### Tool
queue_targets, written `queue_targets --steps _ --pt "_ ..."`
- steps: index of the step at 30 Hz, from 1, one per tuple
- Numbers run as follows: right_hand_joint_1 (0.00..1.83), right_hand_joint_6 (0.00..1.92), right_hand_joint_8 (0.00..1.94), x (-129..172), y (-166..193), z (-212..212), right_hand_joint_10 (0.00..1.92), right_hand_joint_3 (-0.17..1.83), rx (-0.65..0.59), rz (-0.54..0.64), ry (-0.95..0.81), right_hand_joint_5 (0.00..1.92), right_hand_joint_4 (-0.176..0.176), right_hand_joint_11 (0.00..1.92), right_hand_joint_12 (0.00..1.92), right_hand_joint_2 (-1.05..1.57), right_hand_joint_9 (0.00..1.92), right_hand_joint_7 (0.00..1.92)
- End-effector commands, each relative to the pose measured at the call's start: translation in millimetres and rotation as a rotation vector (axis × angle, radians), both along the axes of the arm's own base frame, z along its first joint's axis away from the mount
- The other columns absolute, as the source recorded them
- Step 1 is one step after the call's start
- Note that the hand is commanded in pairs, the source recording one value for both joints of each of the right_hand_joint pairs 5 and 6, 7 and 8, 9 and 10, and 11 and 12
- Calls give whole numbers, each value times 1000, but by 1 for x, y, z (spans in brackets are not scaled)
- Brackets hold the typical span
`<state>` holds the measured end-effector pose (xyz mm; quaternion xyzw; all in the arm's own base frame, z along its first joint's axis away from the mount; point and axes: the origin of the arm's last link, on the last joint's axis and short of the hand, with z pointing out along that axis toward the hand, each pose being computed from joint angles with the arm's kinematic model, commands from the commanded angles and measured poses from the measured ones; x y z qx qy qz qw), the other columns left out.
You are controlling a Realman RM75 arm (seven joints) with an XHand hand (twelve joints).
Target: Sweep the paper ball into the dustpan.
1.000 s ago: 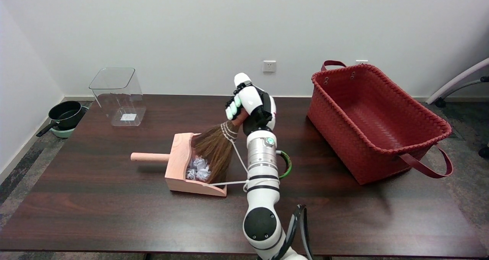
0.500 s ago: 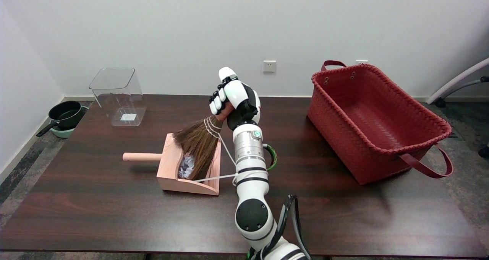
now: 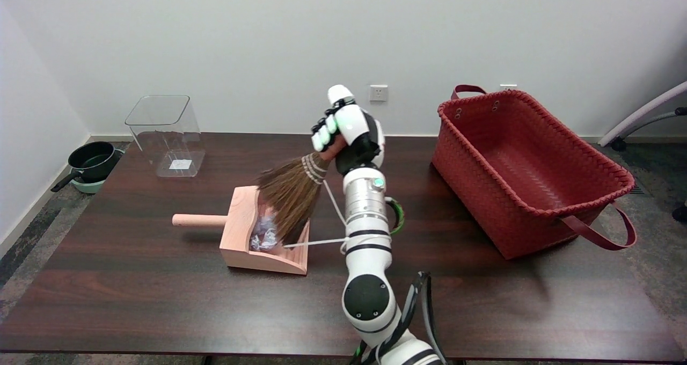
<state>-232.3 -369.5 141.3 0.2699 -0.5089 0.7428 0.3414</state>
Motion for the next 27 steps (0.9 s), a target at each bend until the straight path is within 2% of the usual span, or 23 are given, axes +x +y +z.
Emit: queue_targets --steps 1,7,11,15,24,27 --pt "934 1920 1920 19 28 81 1920 1418 -288 73 131 1920 0 1920 1920 1571 1920 1920" --pt "928 1920 1920 39 42 123 1920 1414 -401 167 276 1920 0 1920 1920 1571 1920 1920" --pt "959 1920 1920 69 41 129 1920 1395 -365 255 460 1920 0 1920 1920 1571 1920 1920" --pt "964 1920 1920 87 34 116 1920 1387 -256 351 588 1920 0 1920 1920 1571 1920 1920" --pt "963 1920 1920 99 18 106 1920 1407 -29 390 464 1920 0 1920 1920 1571 1920 1920" --pt "964 1920 1920 115 17 121 1920 1407 -9 421 439 1920 0 1920 1920 1571 1920 1920"
